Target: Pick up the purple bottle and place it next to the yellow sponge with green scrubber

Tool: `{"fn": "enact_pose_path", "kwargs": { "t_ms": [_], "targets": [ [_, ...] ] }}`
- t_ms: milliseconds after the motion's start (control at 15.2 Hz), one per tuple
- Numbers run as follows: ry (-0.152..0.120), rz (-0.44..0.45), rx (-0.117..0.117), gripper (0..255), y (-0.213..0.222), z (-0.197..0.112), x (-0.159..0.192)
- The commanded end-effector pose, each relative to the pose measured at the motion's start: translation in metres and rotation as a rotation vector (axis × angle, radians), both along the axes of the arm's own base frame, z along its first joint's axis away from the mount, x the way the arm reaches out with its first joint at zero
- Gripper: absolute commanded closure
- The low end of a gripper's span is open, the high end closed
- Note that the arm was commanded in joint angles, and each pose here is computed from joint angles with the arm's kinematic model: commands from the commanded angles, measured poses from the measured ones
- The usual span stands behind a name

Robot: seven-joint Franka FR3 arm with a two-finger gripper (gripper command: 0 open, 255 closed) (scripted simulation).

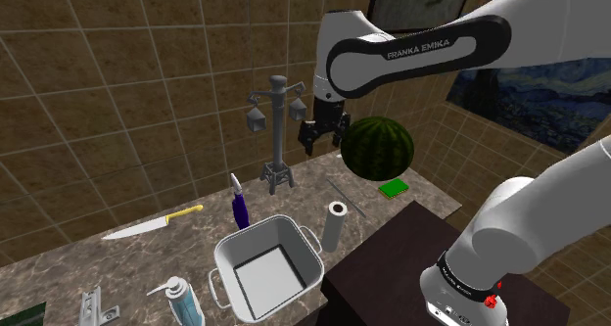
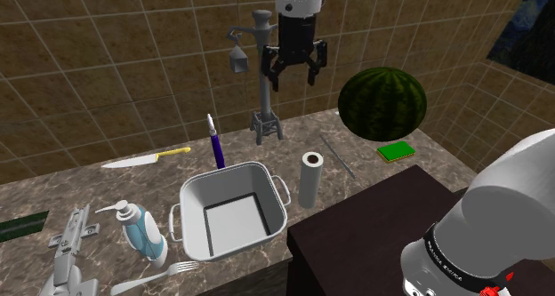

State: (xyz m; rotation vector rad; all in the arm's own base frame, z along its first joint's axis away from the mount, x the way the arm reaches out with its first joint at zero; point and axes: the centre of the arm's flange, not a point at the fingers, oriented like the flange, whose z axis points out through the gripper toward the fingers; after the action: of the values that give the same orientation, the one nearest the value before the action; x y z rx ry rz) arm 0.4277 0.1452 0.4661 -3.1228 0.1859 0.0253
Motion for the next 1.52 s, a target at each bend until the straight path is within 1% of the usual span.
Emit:
{"fn": "enact_pose_path", "kwargs": {
  "t_ms": [0,1386,1452],
  "targets": [
    [-0.003,-0.001,-0.001,0,0.017,-0.013,0.014],
    [-0.033,-0.011,-0.030,0,0.194,-0.152,0.177],
    [-0.033,-0.011,-0.030,0,0.193,-0.157,0.177]
  ]
}}
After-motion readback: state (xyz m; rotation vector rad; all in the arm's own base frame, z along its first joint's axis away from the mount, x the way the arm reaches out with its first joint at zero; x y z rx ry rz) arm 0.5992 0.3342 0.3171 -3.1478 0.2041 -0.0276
